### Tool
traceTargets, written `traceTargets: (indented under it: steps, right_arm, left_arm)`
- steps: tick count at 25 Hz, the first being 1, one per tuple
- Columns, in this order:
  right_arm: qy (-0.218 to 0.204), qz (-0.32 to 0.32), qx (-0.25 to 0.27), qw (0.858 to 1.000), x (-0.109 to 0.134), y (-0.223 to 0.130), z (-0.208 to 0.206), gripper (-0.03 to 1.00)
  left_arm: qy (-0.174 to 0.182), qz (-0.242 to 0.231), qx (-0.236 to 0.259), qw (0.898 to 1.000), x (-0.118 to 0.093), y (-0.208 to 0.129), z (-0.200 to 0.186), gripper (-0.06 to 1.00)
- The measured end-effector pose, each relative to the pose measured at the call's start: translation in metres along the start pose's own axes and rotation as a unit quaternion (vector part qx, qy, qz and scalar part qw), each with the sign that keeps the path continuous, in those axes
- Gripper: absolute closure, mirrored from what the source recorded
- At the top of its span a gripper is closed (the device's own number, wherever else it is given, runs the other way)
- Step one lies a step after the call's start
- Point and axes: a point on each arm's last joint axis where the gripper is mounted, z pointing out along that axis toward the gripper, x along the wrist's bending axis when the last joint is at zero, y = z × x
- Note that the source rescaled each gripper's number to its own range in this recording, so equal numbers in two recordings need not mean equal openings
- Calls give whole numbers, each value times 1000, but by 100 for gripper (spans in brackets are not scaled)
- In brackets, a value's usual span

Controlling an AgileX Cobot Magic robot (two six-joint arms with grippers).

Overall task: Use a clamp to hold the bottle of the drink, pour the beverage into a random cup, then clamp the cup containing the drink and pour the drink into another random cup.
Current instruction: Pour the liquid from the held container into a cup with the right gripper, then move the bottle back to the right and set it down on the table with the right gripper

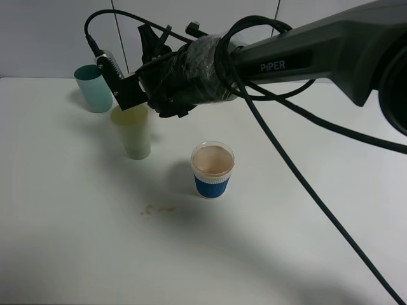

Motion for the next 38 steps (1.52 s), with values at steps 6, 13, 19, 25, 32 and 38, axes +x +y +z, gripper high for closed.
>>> traceTargets:
  steps: [6, 13, 19, 25, 32, 38]
  right_arm:
    - [50, 101, 15, 994, 8, -14, 8, 97]
    - [96, 233, 33, 967, 16, -33, 19, 97]
    - [101, 308, 45, 945, 7, -56, 20, 97]
    - [108, 396, 45, 911, 0, -76, 21, 97]
    - [136, 485, 32, 863, 3, -88, 29, 97]
    - [153, 527, 12, 836, 8, -103, 37, 97]
  left_arm:
    - [0, 0, 0, 1000, 0, 0, 0, 19]
    - [0, 0, 0, 1000, 0, 0, 0, 19]
    - [0, 0, 0, 1000, 0, 0, 0, 19]
    - [0, 0, 0, 1000, 0, 0, 0, 19]
    - [0, 0, 0, 1000, 0, 0, 0, 19]
    - [0, 0, 0, 1000, 0, 0, 0, 19]
